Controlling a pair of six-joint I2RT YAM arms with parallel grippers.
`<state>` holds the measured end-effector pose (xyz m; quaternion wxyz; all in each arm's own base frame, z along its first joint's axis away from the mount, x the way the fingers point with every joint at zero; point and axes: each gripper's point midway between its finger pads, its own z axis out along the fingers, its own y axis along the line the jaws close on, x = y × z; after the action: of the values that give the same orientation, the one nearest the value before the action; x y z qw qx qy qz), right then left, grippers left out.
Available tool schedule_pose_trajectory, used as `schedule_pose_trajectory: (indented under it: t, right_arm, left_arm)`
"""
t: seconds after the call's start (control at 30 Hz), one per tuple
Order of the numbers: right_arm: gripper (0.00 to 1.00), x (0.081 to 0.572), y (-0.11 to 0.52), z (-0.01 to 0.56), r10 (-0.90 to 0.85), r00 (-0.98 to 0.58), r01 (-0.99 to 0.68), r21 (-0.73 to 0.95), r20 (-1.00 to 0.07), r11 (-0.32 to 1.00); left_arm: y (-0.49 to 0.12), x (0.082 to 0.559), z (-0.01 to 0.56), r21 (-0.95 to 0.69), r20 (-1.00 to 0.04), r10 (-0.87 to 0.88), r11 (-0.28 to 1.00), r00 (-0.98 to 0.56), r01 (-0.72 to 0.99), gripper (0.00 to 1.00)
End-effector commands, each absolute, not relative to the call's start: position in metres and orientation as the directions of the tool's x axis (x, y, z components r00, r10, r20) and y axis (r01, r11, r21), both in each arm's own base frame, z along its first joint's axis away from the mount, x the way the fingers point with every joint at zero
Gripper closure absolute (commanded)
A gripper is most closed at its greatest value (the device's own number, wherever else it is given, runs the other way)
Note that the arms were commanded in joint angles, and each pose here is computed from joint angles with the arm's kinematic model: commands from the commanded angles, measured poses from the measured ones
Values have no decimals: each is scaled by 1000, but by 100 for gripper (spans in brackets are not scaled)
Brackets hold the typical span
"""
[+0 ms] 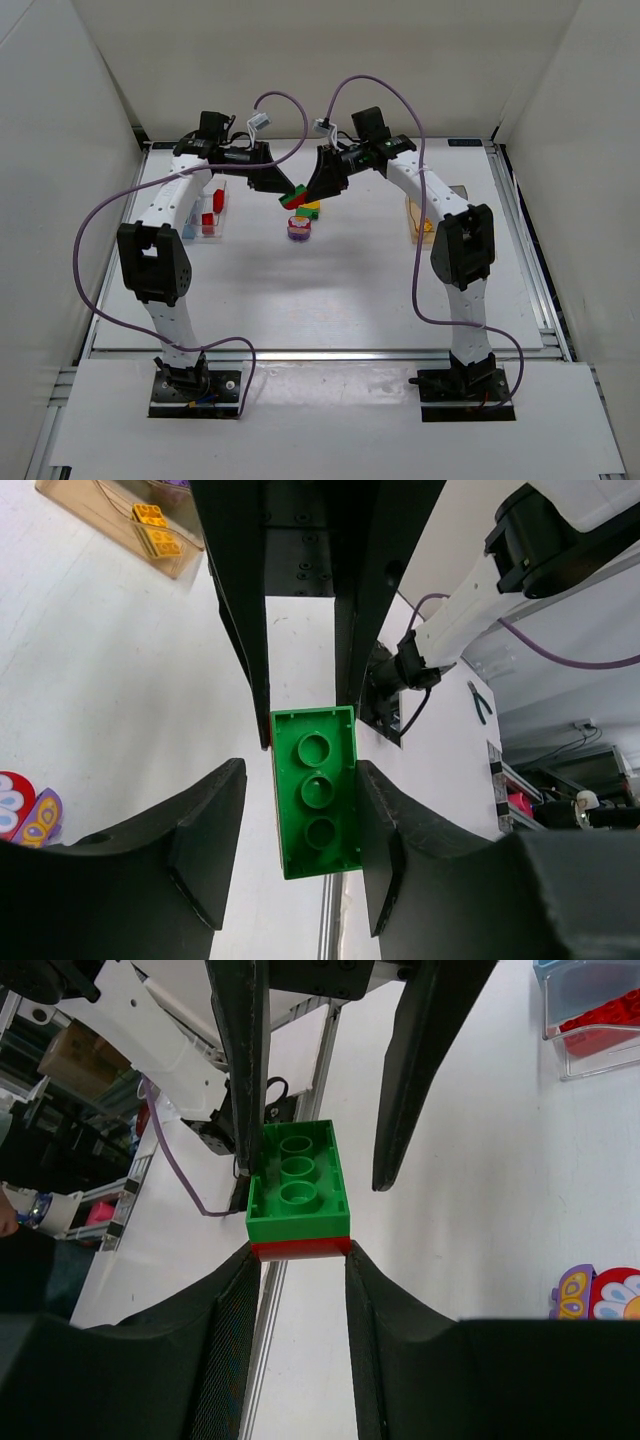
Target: Sort the legos into containers by color
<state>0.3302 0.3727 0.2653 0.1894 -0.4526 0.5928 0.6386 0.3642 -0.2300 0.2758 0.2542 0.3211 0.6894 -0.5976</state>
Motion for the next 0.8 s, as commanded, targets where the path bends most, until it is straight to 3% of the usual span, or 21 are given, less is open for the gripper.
schedule_pose_trajectory:
  t: [0.0,0.3,0.7,0.77]
  right_arm:
    - [100,317,372,306,-252,-427,-827,488,-868,-280]
    - [100,314,380,302,-263,-426,-822,492,-865,-287]
    - [100,316,381,293,-273,-429,-824,497,-861,-271]
    - [100,317,381,293,-273,-431,-824,498,-860,-271]
  left_arm:
    - [-236,350,288,-602,-780,166,62,-603,796,43]
    - [-237,345,291,-613,-775,163,40,-610,789,46]
    - [-238,338,296,-632,-766,153,-8,-624,775,43]
    - [-238,337,296,-634,-765,153,-11,-625,774,46]
